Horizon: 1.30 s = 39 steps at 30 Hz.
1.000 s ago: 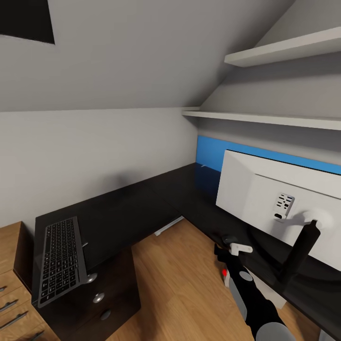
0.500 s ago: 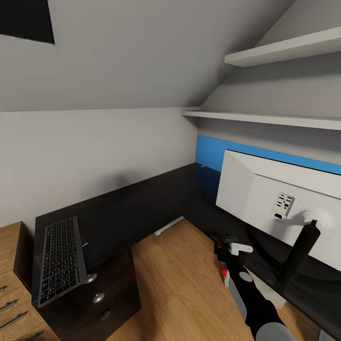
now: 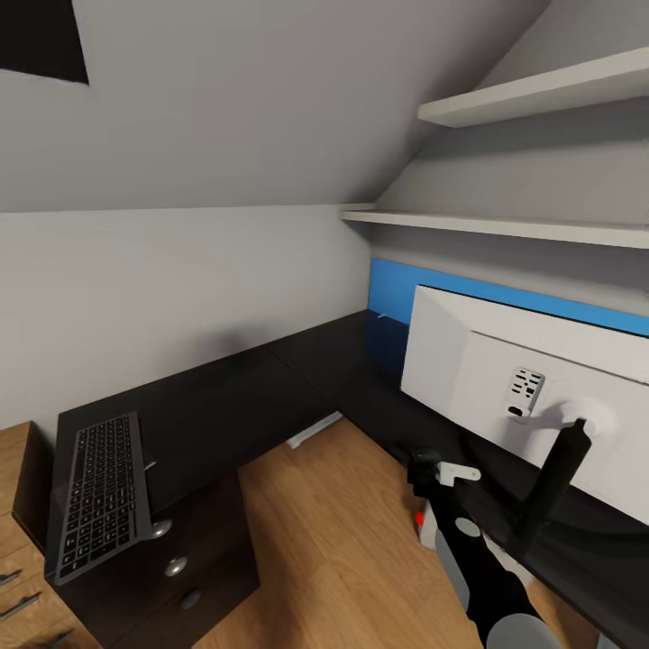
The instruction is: In the bedroom, organize the workspace by keeping the computer under the desk, ensuring the monitor is on the desk, placing the keyboard on the desk next to the monitor, placing the mouse on the desk next to the keyboard, moving the folder from the swivel chair onto the desk next to the mouse, stacking the notebook on top of the folder with the pen on top of the notebook, and positioning the swivel chair next to the desk.
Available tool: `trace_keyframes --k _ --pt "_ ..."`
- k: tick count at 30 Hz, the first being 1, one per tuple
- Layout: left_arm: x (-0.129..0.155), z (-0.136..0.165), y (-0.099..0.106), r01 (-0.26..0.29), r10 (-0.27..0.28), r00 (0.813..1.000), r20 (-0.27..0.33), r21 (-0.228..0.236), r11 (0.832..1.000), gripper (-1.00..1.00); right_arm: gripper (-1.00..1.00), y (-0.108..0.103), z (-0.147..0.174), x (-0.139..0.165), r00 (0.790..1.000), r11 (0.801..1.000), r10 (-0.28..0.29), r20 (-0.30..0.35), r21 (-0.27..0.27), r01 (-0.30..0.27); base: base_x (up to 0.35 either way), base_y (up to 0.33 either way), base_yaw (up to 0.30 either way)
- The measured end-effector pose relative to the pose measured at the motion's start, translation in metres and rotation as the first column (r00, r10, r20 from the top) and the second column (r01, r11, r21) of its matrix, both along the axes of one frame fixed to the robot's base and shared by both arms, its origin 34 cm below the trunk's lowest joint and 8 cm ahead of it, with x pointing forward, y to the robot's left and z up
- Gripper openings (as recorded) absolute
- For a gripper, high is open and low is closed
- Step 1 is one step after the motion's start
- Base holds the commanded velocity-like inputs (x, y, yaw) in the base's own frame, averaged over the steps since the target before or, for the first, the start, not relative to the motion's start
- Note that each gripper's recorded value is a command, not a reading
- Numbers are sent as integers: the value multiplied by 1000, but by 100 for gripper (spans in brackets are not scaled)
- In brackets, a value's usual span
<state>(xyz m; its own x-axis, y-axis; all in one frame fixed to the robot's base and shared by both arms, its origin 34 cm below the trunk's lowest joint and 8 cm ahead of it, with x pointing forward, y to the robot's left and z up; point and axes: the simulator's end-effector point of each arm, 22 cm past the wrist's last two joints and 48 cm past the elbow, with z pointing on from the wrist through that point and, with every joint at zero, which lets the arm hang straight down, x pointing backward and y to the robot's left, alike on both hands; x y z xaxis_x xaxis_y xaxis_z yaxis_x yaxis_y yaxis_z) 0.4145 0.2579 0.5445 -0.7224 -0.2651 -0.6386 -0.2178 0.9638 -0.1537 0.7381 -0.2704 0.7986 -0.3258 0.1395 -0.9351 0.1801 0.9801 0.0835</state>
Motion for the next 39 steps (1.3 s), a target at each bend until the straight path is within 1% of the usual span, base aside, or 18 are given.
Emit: trace_keyframes --k 8,15,26,39 --pt "1 1 0 1 -1 1000 7 2 1000 100 100 1 -2 -1 1000 1000 1 -4 0 -1 0 -94 0" --pt "4 4 0 5 -5 1000 23 5 1000 100 100 1 -3 -1 1000 1000 1 -6 0 -1 0 -16 0" --pt "5 4 -1 6 -7 1000 27 6 1000 100 100 0 -3 -1 1000 1000 1 -7 -1 -1 0 -2 0" --pt "5 -17 -1 4 -4 1000 26 6 1000 100 100 -1 -24 -2 1000 1000 -2 -8 -2 2 0 0 0"
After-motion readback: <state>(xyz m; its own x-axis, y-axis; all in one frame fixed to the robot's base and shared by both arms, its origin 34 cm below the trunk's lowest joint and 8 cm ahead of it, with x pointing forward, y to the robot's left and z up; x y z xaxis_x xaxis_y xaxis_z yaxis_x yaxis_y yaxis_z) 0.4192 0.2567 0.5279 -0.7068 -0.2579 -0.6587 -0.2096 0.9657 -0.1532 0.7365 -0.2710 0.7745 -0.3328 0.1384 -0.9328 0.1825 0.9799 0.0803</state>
